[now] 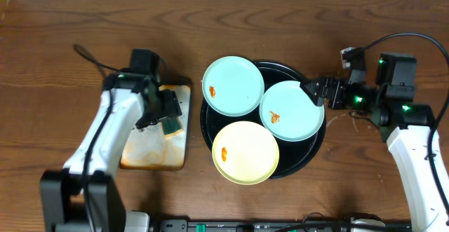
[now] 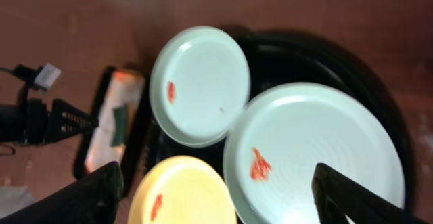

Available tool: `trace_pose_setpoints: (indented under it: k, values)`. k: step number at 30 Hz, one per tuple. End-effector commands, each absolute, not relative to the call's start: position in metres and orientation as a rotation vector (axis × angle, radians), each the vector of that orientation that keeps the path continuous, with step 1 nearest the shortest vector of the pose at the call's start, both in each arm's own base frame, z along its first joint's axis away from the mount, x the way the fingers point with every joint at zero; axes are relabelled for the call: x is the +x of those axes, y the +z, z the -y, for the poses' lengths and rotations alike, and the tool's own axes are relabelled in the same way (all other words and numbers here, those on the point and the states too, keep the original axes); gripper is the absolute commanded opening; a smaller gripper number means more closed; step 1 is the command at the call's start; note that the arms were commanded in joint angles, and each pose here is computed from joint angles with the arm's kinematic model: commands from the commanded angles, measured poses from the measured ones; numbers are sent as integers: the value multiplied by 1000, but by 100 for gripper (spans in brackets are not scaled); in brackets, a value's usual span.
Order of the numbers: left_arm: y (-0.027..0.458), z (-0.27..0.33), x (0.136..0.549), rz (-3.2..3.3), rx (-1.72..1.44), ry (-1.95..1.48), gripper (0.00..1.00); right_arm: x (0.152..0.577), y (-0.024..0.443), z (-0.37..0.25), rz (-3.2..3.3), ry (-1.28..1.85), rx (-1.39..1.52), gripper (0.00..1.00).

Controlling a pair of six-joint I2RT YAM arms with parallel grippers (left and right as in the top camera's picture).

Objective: Clean dirty plates on tray and stack at the side

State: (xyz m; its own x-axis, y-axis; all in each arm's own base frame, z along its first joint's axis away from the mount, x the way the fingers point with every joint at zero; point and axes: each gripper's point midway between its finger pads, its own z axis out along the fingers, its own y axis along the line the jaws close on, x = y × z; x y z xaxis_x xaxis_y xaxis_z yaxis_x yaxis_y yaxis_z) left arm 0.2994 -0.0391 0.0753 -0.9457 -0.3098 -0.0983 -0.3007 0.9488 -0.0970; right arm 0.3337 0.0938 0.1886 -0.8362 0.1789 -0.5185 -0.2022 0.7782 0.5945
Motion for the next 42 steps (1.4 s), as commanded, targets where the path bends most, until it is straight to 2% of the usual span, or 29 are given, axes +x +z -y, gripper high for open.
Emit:
trace_pose_setpoints:
  k: [1, 5, 8, 15, 19, 20, 22, 26, 31, 33, 36, 42]
  values:
    - [56, 30, 296, -3018, -538, 32, 67, 335, 184, -88, -2443, 777, 13, 83]
    - [43, 31, 299, -3020, -626, 39, 52, 330, 178, -92, -2478, 744, 0, 78]
    - [31, 25, 299, -3028, -671, 111, 49, 328, 177, -97, -2483, 751, -20, 76]
    - [1, 19, 298, -3065, -712, 202, 32, 323, 176, -107, -2499, 765, -53, 74]
    - [-6, 19, 304, -3053, -710, 195, 18, 322, 176, -110, -2498, 768, -64, 74]
    - [-6, 19, 306, -3050, -703, 191, 11, 322, 176, -110, -2499, 768, -65, 73]
    - [-6, 20, 309, -3045, -679, 184, 8, 322, 176, -110, -2501, 768, -64, 72]
    - [7, 17, 310, -3043, -666, 179, 7, 321, 175, -110, -2504, 769, -63, 72]
    - [56, 14, 322, -2944, -590, 80, 8, 321, 175, -110, -2504, 769, -62, 72]
    - [73, 13, 324, -2904, -541, 61, 27, 321, 175, -110, -2504, 769, -62, 71]
    - [84, 13, 321, -2881, -503, 51, 43, 321, 176, -110, -2503, 769, -63, 71]
    - [57, 12, 306, -2956, -513, 84, 47, 321, 175, -110, -2504, 769, -62, 71]
